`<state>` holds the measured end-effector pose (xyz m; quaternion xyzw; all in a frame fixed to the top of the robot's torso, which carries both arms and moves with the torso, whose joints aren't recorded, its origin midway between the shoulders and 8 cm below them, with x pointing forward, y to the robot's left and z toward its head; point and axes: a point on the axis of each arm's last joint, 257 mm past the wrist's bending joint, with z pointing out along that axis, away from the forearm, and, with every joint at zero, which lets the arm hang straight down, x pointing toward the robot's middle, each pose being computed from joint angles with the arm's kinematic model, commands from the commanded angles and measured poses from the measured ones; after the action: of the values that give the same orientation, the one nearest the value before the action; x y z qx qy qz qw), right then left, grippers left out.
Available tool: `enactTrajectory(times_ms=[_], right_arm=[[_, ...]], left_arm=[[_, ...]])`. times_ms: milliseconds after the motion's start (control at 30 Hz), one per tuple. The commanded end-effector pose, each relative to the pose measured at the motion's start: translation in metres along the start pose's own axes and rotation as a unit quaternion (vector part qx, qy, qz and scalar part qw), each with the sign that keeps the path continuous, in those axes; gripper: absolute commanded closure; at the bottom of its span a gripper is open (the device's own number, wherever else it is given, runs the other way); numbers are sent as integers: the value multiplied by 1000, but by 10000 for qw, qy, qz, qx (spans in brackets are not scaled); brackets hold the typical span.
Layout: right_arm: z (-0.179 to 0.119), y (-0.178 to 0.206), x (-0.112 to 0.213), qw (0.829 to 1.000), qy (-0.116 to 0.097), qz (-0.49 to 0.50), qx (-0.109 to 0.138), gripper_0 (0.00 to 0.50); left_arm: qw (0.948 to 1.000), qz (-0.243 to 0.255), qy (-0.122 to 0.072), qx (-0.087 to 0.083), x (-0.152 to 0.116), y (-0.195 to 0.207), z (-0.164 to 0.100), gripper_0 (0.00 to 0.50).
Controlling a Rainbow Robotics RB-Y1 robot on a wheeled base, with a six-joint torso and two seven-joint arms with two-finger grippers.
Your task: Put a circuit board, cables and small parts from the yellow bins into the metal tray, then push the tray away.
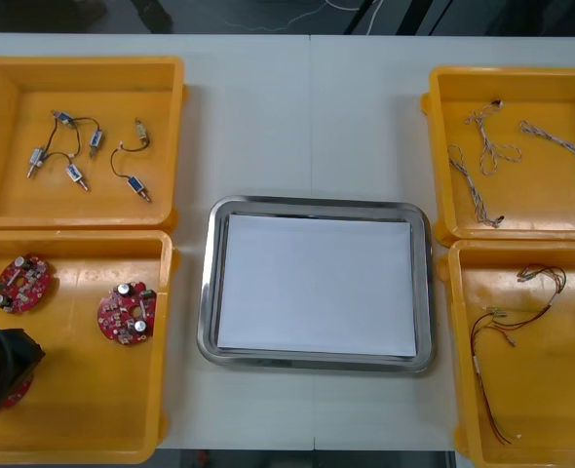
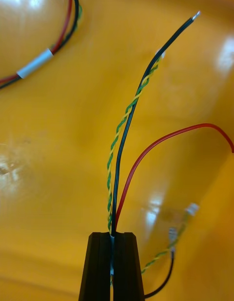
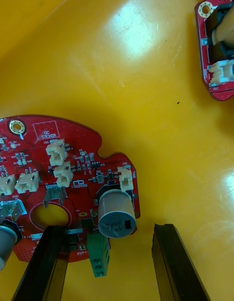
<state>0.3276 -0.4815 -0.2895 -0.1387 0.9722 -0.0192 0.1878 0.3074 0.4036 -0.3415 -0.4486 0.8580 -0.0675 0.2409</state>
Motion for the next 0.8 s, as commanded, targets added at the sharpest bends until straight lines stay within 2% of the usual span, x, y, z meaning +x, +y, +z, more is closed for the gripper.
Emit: enactTrajectory(times_ms=[33, 100, 133, 167, 200, 333, 433, 600, 667, 800], right_arm=[[-49, -11, -29, 9995, -252, -32, 184, 500], [-56, -12, -33, 9995, -256, -61, 196, 500], [-67, -11, -38, 9995, -244, -89, 193, 500], [-71, -10, -39, 9995, -234, -103, 194, 500], [-77, -9, -42, 9995, -219, -114, 181, 500], [-95, -4, -50, 9998, -102, -123, 144, 500], [-107, 2, -59, 9996, -94, -235, 139, 500], [-122, 14, -77, 9986, -193, -459, 162, 500], [-129, 27, -89, 9973, -283, -661, 152, 500], [-139, 40, -96, 9960, -319, -821, 167, 500]], left_arm=[[9993, 360, 48, -41, 9, 6, 2, 28], [9993, 358, 55, -38, 9, 6, 2, 120], [9993, 359, 64, -34, 10, 6, 2, 362], [9994, 353, 67, -30, 10, 5, 2, 471], [9993, 361, 76, -26, 10, 5, 2, 500], [9993, 353, 86, -19, 11, 5, 2, 500], [9993, 367, 82, -22, 11, 5, 2, 500], [9992, 381, 78, -3, 10, 3, 0, 500], [9991, 420, 63, -21, 9, 3, -2, 500], [9987, 495, 73, -106, 6, 5, -10, 500]])
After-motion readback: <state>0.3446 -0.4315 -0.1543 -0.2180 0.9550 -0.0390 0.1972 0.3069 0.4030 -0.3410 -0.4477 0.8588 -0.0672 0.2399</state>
